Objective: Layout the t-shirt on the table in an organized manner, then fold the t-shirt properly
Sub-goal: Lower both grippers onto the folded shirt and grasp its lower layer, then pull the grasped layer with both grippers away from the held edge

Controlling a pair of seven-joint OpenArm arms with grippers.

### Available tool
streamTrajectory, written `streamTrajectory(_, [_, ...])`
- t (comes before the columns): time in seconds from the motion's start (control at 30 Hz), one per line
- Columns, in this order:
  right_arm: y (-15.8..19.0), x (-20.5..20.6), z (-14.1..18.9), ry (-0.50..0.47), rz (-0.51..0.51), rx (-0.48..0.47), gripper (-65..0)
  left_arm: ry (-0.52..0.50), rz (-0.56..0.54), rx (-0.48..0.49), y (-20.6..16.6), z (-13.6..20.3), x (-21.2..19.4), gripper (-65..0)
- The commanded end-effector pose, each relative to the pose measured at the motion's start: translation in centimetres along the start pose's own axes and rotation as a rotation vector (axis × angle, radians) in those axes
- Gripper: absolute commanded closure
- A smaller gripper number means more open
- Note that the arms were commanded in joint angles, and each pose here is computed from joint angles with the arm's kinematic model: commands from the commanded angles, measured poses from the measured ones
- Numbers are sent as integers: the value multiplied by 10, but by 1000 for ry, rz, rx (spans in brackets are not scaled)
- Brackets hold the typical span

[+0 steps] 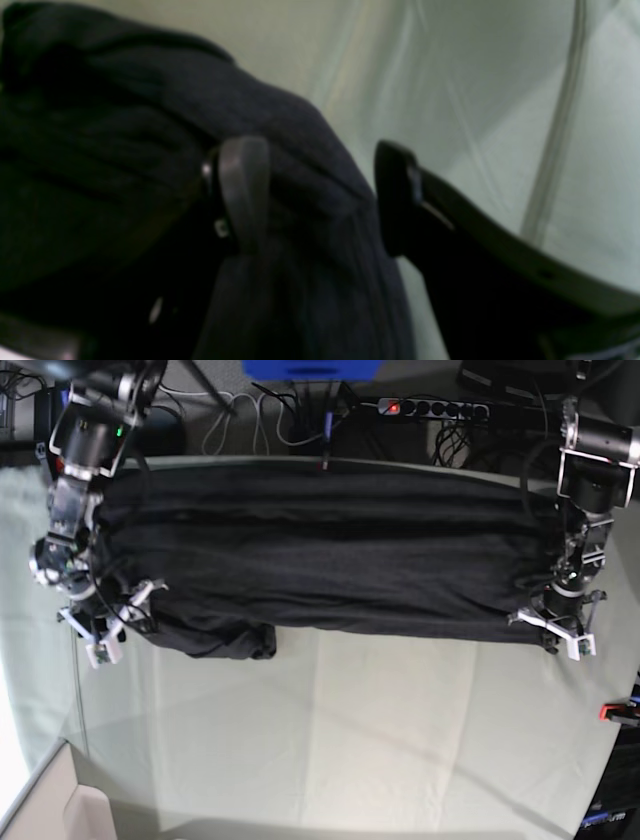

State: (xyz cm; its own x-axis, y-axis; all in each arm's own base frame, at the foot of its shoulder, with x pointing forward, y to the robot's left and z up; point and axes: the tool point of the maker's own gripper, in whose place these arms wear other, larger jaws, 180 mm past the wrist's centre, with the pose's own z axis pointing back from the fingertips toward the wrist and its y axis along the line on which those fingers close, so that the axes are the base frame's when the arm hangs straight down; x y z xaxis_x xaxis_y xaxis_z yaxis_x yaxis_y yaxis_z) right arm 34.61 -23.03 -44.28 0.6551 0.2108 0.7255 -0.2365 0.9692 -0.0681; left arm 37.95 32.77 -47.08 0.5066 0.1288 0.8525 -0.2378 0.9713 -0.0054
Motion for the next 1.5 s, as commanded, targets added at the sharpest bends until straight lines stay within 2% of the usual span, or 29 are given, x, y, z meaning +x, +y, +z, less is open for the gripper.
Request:
streamTrajectory(0.0, [-9, 20, -1, -51, 1, -10, -344, 26, -17, 28, 12, 0, 1, -2])
streamTrajectory(0.27, [-24, 5, -11, 2, -26, -1, -344, 30, -19, 28, 12, 0, -1, -1])
streamTrajectory(0.57, [-15, -16, -17, 55, -51, 31, -333, 30, -19, 28, 12, 0, -1, -1])
streamTrajectory(0.63, [-15, -16, -17, 54, -52, 32, -273, 26, -18, 28, 12, 0, 1, -1])
streamTrajectory(0.77, [-20, -3, -18, 31, -52, 22, -20, 18, -15, 31, 14, 0, 4, -1])
streamTrajectory(0.8, [-22, 1, -18, 26, -51, 18, 0, 17, -16, 32, 15, 0, 5, -1])
streamTrajectory(0.9, [-32, 10, -16, 11, -44, 3, 0, -8, -8, 30, 13, -5, 20, -1])
streamTrajectory(1.23, [-60, 92, -6, -143, 19, -68, 0, -103, -1, -8, -5, -12, 66, -1])
streamTrajectory(1.33, [-66, 104, -6, -123, 22, -77, 0, -154, -4, -35, -15, -11, 87, -1])
streamTrajectory(1.47, [-71, 126, -4, -146, 25, -87, 0, -248, -7, -57, -24, -11, 132, -1])
